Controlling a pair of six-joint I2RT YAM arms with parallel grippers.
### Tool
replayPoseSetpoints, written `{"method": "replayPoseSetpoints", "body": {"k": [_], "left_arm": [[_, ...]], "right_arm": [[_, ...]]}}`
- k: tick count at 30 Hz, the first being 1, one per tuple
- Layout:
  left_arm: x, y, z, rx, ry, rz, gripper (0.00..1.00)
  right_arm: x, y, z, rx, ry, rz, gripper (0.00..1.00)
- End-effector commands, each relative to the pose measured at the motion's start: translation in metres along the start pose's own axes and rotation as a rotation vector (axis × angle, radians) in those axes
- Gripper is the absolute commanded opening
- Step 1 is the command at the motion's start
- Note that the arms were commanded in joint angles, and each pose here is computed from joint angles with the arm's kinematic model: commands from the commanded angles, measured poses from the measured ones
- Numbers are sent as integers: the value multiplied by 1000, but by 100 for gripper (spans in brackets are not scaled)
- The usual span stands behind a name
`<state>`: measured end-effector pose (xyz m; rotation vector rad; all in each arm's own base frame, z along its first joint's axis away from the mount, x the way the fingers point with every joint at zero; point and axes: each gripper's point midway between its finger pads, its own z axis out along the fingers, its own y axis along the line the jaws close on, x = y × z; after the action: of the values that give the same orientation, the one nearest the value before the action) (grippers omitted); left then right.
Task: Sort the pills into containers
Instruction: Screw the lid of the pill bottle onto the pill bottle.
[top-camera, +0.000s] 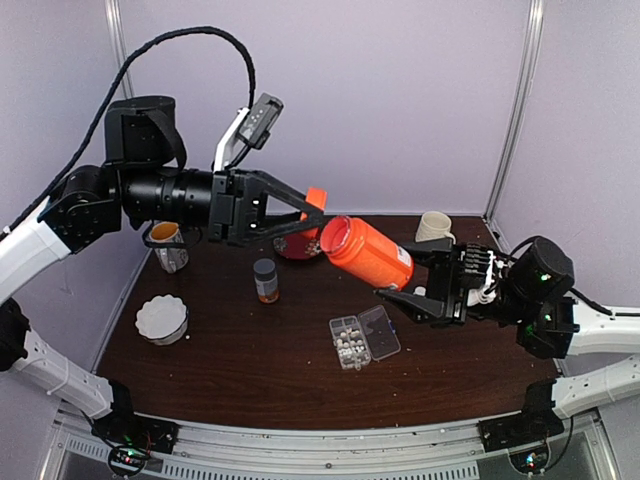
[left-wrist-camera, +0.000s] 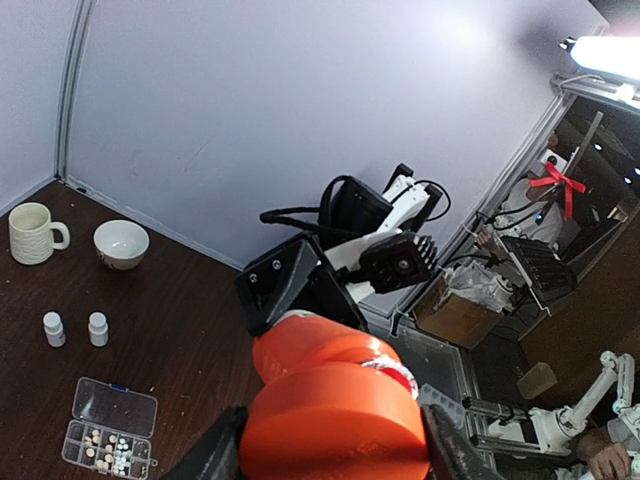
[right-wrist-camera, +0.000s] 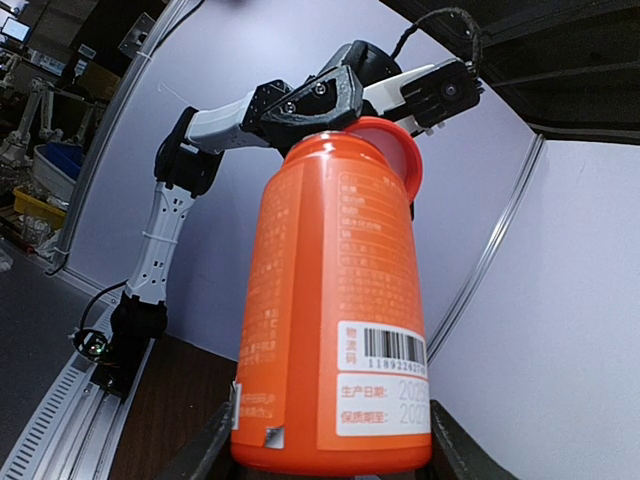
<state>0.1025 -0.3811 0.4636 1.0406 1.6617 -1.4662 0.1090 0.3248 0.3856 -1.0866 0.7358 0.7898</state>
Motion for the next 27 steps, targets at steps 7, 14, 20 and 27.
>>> {"method": "replayPoseSetpoints", "body": {"k": [7,14,20,27], "left_arm": [[4,-2,13,62,7,5,0],[17,-2,20,100,57,22,0],[31,-3,23,133,118,49,0],[36,17,19,-1,168,91,0]], "right_arm": [[-8,-7,3,19,6,-12,0],[-1,-9,6,24,48,6,0],[6,-11,11,23,104,18,0],[31,-15,16,49,298,-31,0]]}}
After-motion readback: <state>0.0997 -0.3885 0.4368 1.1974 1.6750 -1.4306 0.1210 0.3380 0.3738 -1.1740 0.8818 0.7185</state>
